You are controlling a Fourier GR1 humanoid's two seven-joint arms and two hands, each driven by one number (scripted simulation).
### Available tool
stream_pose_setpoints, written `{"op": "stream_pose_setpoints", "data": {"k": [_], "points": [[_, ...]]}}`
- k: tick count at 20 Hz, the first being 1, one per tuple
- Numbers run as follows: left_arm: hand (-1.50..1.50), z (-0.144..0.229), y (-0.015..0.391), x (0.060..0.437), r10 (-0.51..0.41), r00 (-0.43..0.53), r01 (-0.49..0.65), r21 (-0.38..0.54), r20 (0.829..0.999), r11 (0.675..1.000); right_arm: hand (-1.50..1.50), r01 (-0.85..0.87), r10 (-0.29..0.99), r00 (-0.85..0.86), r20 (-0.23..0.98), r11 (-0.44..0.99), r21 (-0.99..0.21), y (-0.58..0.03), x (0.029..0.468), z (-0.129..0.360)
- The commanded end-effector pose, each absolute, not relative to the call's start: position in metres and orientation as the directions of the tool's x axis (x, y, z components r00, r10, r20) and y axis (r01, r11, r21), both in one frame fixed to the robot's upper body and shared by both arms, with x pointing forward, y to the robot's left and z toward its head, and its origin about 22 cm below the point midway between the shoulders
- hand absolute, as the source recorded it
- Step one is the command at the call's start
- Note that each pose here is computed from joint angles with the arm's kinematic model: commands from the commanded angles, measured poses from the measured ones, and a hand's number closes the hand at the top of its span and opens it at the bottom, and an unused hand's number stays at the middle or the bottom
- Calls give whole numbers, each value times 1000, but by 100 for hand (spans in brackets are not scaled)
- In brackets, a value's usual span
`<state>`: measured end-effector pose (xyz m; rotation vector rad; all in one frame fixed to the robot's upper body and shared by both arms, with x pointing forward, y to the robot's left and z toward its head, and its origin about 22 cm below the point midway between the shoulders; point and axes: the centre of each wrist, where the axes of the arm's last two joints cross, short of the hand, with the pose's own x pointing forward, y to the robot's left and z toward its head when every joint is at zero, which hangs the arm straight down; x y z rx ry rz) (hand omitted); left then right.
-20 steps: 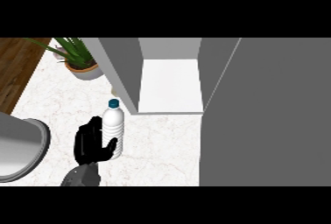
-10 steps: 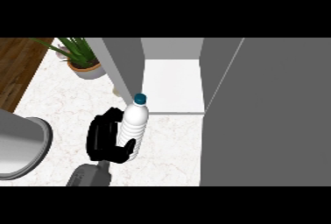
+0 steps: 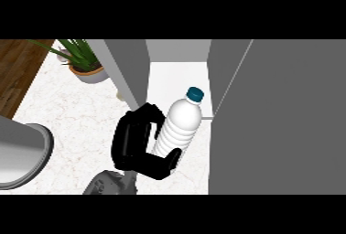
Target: Pick up the bottled water, place it into the cabinet and close the cabinet
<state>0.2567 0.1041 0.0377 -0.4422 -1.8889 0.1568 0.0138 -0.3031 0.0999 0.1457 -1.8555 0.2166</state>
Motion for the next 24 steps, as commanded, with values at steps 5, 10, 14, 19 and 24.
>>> {"op": "stream_pose_setpoints", "data": {"k": [5,10,14,19,24], "points": [[150,97,49,267,317,-314,182,-271,895,945,-150,-223,-10,-344,939,972,-71,-303,21,128],[150,99,22,274,261,-367,107,-239,893,965,-150,-231,-14,-350,937,970,-72,-305,23,107],[150,109,23,287,212,-346,76,-198,914,977,-150,-210,15,-349,937,973,-94,-311,26,122],[150,108,14,319,144,-335,14,-148,931,989,-150,-216,5,-358,934,972,-88,-306,25,127],[150,89,23,336,95,-317,6,-99,944,995,-150,-225,3,-347,938,971,-86,-305,17,128]]}}
